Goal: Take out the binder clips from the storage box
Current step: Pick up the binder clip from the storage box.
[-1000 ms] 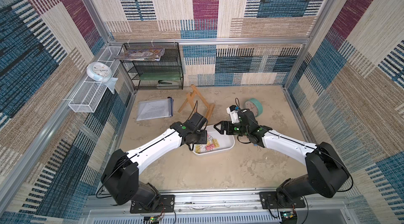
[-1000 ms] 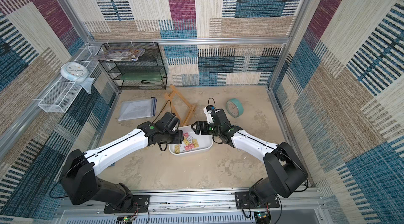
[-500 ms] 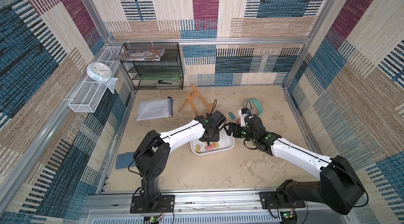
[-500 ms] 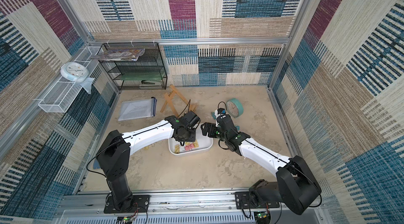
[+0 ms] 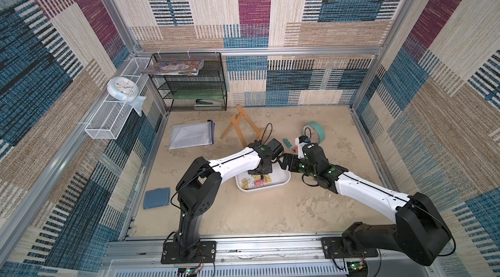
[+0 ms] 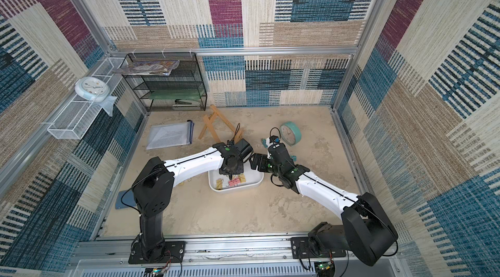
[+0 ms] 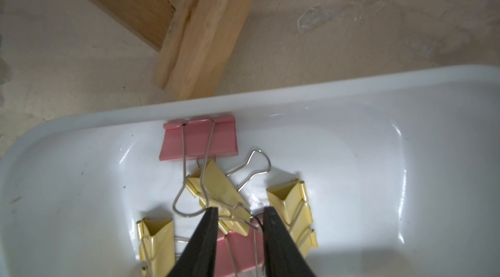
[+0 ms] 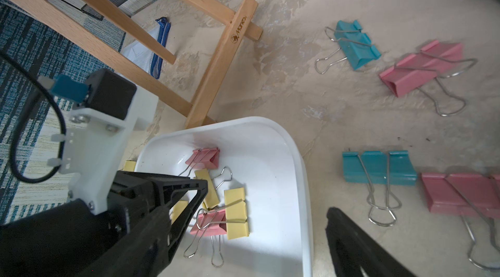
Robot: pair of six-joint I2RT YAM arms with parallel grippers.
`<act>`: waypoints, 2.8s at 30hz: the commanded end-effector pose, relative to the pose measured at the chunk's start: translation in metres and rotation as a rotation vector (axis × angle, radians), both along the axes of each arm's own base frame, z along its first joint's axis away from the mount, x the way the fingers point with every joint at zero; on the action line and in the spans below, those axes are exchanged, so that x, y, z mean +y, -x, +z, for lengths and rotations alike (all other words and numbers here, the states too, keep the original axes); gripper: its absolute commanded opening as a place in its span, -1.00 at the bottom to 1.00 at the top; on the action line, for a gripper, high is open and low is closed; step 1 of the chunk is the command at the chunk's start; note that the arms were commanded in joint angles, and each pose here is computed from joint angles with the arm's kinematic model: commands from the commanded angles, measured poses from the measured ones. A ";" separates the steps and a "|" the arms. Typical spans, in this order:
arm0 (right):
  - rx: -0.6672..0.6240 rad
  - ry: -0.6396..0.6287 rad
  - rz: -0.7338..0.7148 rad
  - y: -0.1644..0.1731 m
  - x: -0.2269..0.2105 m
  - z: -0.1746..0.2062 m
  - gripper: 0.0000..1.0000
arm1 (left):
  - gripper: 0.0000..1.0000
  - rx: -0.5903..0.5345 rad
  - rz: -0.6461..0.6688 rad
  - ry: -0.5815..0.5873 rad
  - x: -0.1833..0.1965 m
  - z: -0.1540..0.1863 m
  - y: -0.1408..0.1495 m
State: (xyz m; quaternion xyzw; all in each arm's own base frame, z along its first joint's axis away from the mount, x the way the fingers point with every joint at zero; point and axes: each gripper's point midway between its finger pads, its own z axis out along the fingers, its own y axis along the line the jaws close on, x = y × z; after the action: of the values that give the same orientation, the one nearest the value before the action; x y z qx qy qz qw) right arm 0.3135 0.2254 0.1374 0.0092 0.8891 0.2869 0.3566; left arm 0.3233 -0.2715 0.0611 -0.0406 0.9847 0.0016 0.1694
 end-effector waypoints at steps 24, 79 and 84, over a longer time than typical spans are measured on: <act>0.028 -0.009 0.039 -0.004 0.012 -0.006 0.87 | -0.60 0.024 -0.026 -0.059 0.022 -0.002 0.017; 0.054 -0.003 0.058 -0.005 0.017 -0.015 0.87 | -1.00 -0.008 -0.002 -0.070 0.035 0.013 0.021; 0.053 -0.017 0.071 -0.007 0.022 -0.013 0.87 | -1.00 -0.053 -0.029 -0.052 0.038 0.034 0.021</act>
State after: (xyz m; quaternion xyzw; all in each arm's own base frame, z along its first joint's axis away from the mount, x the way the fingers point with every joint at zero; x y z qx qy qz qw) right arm 0.3159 0.2409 0.1163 -0.0070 0.9027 0.2931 0.3150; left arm 0.3021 -0.2356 0.0860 -0.0341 0.9812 0.0244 0.1882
